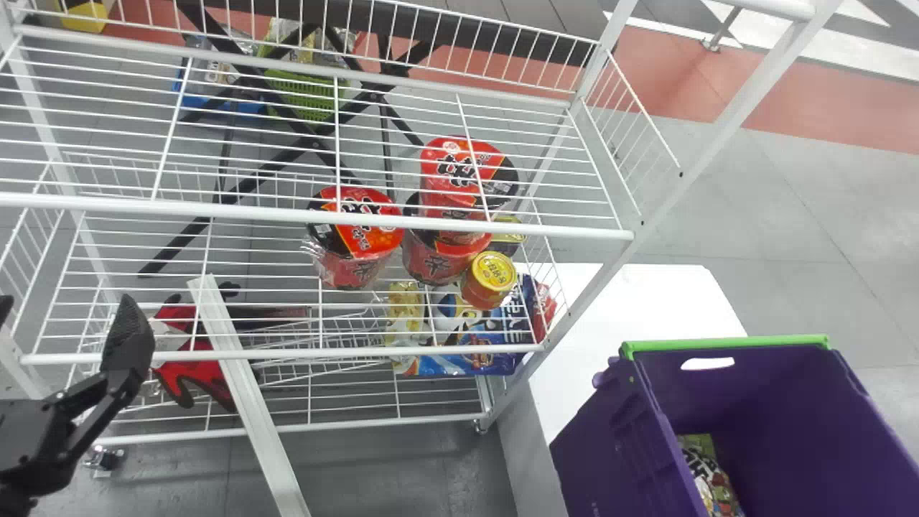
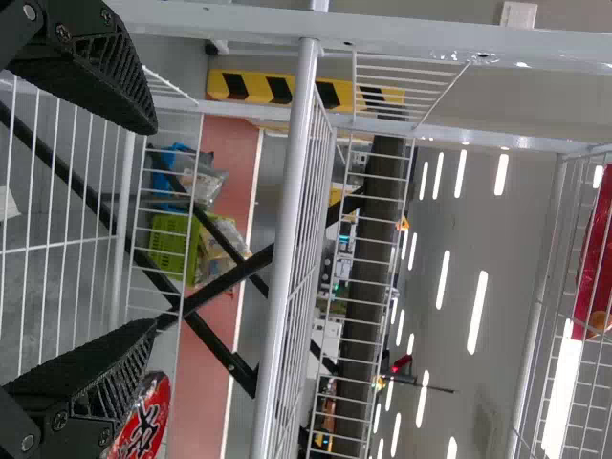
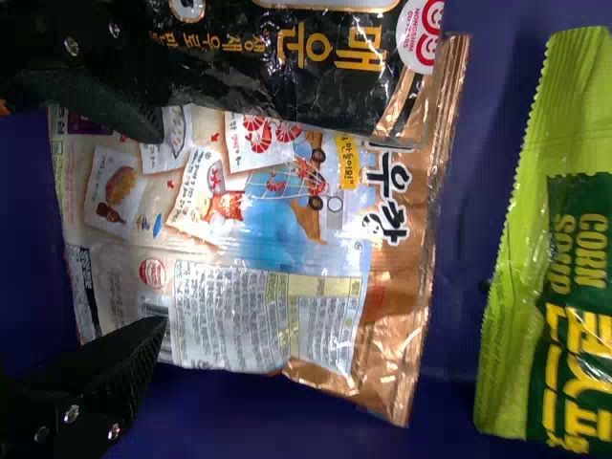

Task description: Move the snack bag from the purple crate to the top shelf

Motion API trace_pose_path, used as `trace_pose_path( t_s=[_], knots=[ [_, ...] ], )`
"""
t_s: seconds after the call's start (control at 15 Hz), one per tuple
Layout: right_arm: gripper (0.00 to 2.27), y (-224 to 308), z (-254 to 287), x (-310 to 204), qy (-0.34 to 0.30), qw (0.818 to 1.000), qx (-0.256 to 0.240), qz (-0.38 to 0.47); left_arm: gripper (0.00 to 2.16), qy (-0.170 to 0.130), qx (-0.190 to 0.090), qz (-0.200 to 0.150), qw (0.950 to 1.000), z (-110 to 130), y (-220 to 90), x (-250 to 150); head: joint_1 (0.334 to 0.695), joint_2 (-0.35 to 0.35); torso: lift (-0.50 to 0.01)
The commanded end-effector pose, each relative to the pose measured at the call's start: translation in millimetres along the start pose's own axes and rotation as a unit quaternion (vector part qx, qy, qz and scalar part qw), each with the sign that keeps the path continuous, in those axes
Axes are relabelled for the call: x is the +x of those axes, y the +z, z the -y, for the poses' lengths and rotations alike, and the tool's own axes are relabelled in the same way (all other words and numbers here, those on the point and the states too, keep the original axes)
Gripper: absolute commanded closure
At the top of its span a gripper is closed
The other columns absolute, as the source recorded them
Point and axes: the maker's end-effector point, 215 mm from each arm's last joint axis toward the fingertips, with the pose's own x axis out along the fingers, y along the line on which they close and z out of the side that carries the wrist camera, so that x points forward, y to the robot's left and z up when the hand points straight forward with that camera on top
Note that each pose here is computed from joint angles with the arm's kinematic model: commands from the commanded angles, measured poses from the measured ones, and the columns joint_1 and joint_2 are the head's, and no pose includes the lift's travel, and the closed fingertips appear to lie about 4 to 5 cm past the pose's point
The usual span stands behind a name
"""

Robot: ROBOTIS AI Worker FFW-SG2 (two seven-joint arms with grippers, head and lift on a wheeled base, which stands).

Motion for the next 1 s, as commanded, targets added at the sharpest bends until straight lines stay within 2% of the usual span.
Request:
trace_pose_path(
  t_s=[0.0, 0.13, 0.27, 0.4, 0.47, 0.53, 0.6, 0.93],
  knots=[
    [0.2, -3.2, 2.3, 2.8, 0.008, 1.0, 0.005, -0.007, 0.1, 0.0, 0.0, 0.0, 1.0, 0.2, 0.2, 0.3, 0.695, -0.35, -0.45],
    [0.31, -3.1, 5.0, 1.9, 0.013, 1.0, 0.008, -0.006, 0.1, 0.0, -0.001, -0.001, 1.0, 0.8, -1.0, 0.5, 0.695, -0.35, -0.45],
    [0.66, -3.1, 4.2, 2.2, 0.02, 1.0, 0.017, -0.004, 0.1, -0.004, -0.002, -0.002, 1.0, 4.2, -3.5, 1.6, 0.695, -0.35, -0.45],
    [1.16, 1.8, -3.7, 2.1, 0.036, 0.999, 0.022, 0.002, 0.1, -0.003, -0.002, -0.004, 1.0, 4.3, -5.3, 1.2, 0.695, -0.35, -0.45],
    [1.63, 2.4, -5.4, 2.1, 0.039, 0.999, 0.023, 0.004, 0.1, -0.003, -0.002, -0.004, 1.0, 4.3, -5.3, 1.2, 0.695, -0.35, -0.45],
    [1.89, 4.3, -5.4, 1.9, 0.038, 0.999, 0.022, 0.006, 0.1, -0.004, -0.002, -0.003, 1.0, 4.5, -4.5, 1.3, 0.695, -0.35, -0.45],
    [1.98, 7.4, -4.7, 0.7, 0.038, 0.999, 0.024, 0.01, 0.1, -0.004, -0.002, -0.004, 1.0, 4.5, -5.1, 0.8, 0.695, -0.35, -0.45],
    [2.01, 7.9, -2.4, -11.8, 0.046, 0.997, 0.051, 0.021, 0.1, -0.004, -0.002, -0.002, 1.0, 5.3, -3.3, 0.6, 0.695, -0.35, -0.45]
  ],
)
